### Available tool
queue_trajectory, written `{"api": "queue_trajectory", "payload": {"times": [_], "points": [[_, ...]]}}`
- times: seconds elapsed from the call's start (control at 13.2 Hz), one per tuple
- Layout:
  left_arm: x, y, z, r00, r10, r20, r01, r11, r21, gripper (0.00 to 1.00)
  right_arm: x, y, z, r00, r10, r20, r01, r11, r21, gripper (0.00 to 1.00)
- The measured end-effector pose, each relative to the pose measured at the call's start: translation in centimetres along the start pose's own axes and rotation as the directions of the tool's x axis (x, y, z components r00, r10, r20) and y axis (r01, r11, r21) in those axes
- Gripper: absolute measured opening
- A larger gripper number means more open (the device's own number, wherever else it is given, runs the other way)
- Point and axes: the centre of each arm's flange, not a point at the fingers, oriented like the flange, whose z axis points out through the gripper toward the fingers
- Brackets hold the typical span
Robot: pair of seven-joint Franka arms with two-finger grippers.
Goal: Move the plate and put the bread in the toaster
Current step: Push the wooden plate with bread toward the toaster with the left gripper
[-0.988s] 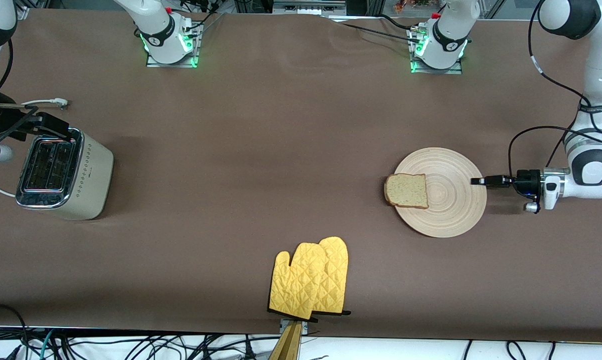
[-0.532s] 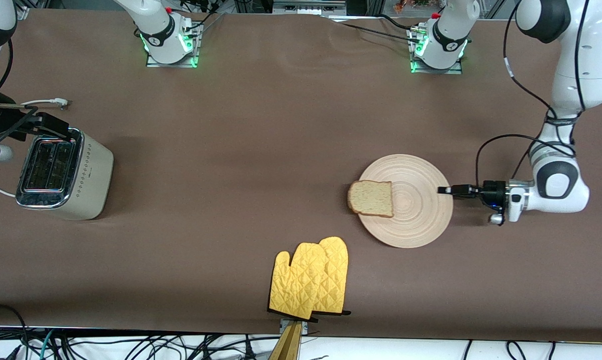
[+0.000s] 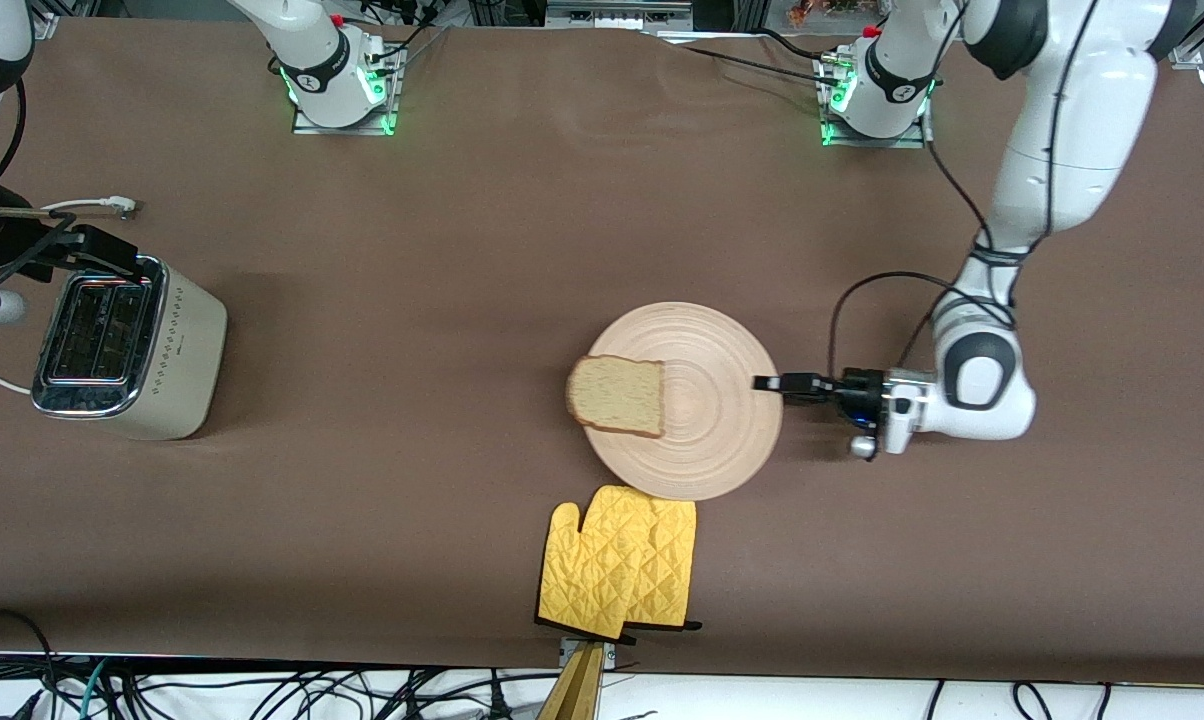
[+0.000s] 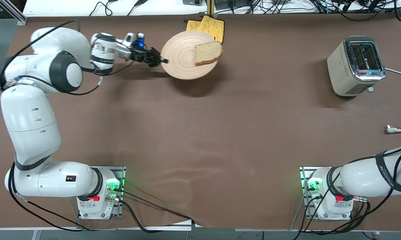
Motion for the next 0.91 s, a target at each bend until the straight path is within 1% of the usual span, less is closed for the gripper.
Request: {"api": "queue_trajectory", "payload": {"times": [0.08, 0.15, 0.3, 0.46, 0.68, 0.91], "points": [[0.0, 0.7, 3.3, 1.0, -0.004, -0.003, 0.004, 1.0, -0.005, 0.1, 0.0, 0.0, 0.0, 1.0, 0.0, 0.0, 0.0, 1.0, 0.0, 1.0], [-0.2, 1.1, 6.4, 1.0, -0.01, -0.01, 0.011, 1.0, 0.005, 0.1, 0.0, 0.0, 0.0, 1.0, 0.0, 0.0, 0.0, 1.0, 0.0, 1.0], [-0.8, 1.2, 11.5, 0.999, -0.032, -0.028, 0.033, 0.998, 0.048, 0.1, 0.0, 0.0, 0.0, 1.0, 0.0, 0.001, 0.0, 1.0, 0.0, 1.0], [-1.5, 0.6, 15.1, 0.998, -0.042, -0.038, 0.045, 0.995, 0.087, 0.1, 0.0, 0.0, 0.0, 1.0, 0.001, 0.001, -0.001, 1.0, 0.0, 1.0], [-1.8, -0.5, 17.1, 0.998, -0.055, -0.04, 0.059, 0.993, 0.104, 0.1, 0.0, 0.1, 0.1, 1.0, 0.001, 0.001, -0.001, 1.0, 0.0, 1.0], [-1.6, -0.5, 17.0, 0.997, -0.06, -0.051, 0.065, 0.994, 0.093, 0.1, 0.0, 0.1, 0.1, 1.0, 0.001, 0.001, -0.001, 1.0, 0.0, 1.0]]}}
